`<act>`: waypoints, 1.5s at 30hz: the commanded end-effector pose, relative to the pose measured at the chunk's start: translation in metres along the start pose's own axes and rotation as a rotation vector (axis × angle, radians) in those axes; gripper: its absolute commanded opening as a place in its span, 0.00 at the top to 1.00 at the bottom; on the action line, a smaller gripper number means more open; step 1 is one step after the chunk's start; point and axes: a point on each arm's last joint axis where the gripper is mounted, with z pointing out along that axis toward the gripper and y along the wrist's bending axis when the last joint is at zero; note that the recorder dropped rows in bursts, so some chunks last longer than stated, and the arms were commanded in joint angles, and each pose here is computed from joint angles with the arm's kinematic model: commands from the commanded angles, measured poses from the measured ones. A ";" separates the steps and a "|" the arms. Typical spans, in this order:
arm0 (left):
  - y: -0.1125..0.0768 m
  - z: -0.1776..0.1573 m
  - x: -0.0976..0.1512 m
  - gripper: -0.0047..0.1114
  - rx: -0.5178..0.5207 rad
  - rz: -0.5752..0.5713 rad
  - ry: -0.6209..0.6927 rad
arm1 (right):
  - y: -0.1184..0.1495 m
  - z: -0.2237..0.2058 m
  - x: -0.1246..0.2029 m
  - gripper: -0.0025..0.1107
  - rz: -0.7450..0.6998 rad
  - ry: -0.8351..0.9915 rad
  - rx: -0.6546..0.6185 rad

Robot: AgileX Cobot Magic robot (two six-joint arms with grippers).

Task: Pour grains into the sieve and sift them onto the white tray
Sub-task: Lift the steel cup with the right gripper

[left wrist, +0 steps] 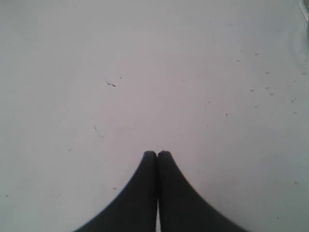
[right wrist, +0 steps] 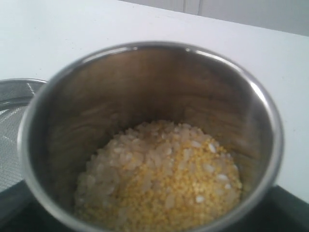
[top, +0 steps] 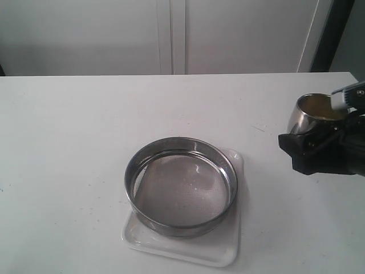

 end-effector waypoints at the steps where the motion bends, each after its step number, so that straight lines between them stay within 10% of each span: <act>1: -0.001 0.000 0.001 0.96 0.006 -0.012 -0.005 | 0.002 -0.002 -0.011 0.98 -0.010 -0.023 -0.031; 45: -0.001 0.000 0.001 0.96 0.006 -0.012 -0.005 | 0.025 0.005 -0.026 0.98 -0.069 -0.006 -0.043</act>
